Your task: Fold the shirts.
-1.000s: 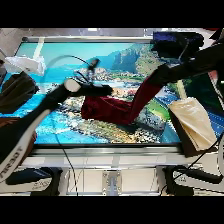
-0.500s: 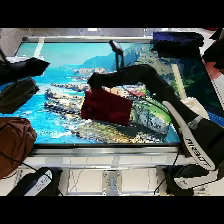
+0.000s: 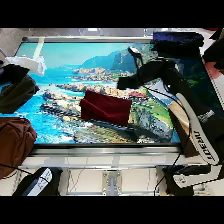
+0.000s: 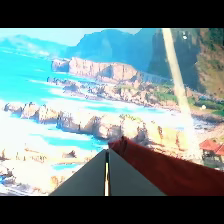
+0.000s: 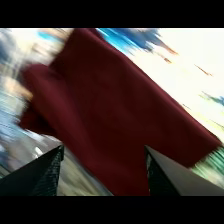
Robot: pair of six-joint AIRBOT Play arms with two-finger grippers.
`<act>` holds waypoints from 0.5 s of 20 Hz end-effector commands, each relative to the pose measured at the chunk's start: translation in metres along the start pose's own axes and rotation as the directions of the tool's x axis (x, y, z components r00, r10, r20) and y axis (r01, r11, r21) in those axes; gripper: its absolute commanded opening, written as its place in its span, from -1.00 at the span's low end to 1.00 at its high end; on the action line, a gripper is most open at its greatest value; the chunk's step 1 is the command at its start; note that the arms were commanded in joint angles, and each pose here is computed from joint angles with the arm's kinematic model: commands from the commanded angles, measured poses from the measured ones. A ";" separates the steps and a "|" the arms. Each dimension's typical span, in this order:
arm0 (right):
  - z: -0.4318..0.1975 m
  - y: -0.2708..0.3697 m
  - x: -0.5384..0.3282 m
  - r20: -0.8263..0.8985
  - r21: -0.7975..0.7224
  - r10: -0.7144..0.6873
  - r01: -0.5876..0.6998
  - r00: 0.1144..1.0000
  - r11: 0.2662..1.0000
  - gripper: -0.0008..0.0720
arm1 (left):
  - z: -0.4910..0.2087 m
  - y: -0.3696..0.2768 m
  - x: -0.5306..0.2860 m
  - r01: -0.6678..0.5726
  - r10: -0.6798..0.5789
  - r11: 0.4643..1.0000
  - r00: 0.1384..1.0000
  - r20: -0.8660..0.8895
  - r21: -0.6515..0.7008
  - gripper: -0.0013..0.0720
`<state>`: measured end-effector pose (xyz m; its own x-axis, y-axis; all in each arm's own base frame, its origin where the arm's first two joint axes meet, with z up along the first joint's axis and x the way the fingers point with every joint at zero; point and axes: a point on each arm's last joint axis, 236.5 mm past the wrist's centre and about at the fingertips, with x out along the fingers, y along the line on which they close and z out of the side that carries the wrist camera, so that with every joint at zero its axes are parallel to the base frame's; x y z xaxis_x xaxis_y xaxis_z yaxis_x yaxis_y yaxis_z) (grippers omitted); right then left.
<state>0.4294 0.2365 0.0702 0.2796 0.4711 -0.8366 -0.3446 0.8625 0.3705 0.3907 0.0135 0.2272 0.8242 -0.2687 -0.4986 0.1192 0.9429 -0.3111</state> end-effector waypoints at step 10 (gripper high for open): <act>-0.093 -0.072 0.108 -0.109 0.461 0.117 -0.054 0.987 0.886 0.54 | -0.009 0.010 0.006 -0.019 0.019 1.000 0.999 -0.037 -0.004 -0.93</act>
<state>0.4079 0.1838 -0.0579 0.1566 0.4816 -0.8623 0.0383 0.8694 0.4926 0.3915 0.0189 0.2155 0.8072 -0.2593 -0.5302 0.1040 0.9468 -0.3047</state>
